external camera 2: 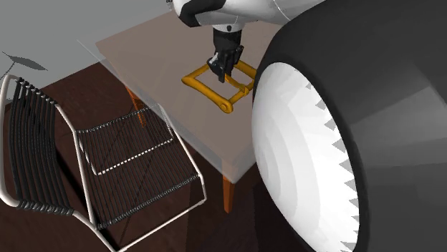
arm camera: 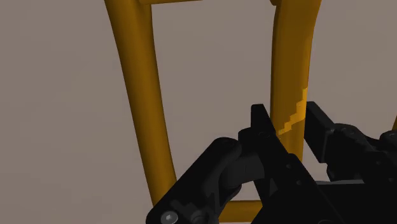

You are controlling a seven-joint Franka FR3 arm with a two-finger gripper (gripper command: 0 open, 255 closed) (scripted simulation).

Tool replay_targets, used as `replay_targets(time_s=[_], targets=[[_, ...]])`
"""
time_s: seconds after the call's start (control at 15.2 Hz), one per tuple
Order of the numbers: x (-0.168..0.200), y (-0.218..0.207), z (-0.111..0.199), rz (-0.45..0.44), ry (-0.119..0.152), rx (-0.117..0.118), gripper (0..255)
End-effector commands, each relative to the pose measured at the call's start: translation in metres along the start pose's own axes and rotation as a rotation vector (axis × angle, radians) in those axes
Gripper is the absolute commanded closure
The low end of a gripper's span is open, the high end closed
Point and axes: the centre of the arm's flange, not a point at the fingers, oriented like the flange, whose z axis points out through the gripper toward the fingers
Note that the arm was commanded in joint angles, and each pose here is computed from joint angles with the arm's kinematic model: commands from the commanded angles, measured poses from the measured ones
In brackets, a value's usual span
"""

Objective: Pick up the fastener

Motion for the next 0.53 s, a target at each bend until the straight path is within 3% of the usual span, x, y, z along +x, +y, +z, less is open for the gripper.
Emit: replay_targets(time_s=[0.0,0.46], targets=[[0.000,0.000,-0.011,0.000,0.000,0.000,255],[0.001,-0.001,-0.038,0.000,0.000,0.000,255]])
